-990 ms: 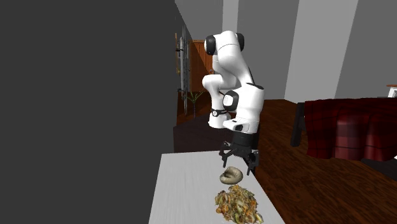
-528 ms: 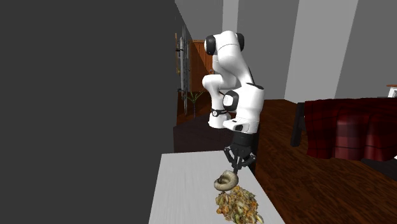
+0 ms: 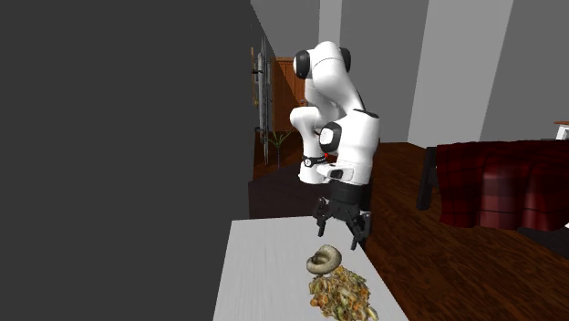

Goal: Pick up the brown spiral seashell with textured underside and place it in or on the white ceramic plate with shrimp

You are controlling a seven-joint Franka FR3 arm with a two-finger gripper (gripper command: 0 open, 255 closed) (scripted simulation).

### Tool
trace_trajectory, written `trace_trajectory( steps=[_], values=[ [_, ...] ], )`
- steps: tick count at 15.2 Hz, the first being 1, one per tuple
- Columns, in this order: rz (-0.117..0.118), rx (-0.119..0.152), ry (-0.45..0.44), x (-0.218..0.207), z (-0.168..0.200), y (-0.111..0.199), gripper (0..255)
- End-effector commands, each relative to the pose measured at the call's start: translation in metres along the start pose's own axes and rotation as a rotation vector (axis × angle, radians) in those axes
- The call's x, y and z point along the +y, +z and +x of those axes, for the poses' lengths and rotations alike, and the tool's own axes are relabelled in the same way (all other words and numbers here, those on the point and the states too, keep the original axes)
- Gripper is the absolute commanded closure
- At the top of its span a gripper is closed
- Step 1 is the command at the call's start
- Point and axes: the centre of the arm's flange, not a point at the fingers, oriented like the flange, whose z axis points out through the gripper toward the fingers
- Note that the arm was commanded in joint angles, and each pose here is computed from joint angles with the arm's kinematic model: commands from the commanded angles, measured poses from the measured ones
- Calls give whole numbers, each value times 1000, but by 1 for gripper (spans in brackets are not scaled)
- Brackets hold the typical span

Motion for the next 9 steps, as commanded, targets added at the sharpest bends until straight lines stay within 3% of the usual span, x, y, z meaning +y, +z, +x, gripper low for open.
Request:
trace_trajectory(
  steps=[1, 9],
  values=[
    [0, 14, 133, 1, 18, -13, 0],
    [0, 14, 133, 1, 18, 27, 0]
  ],
)
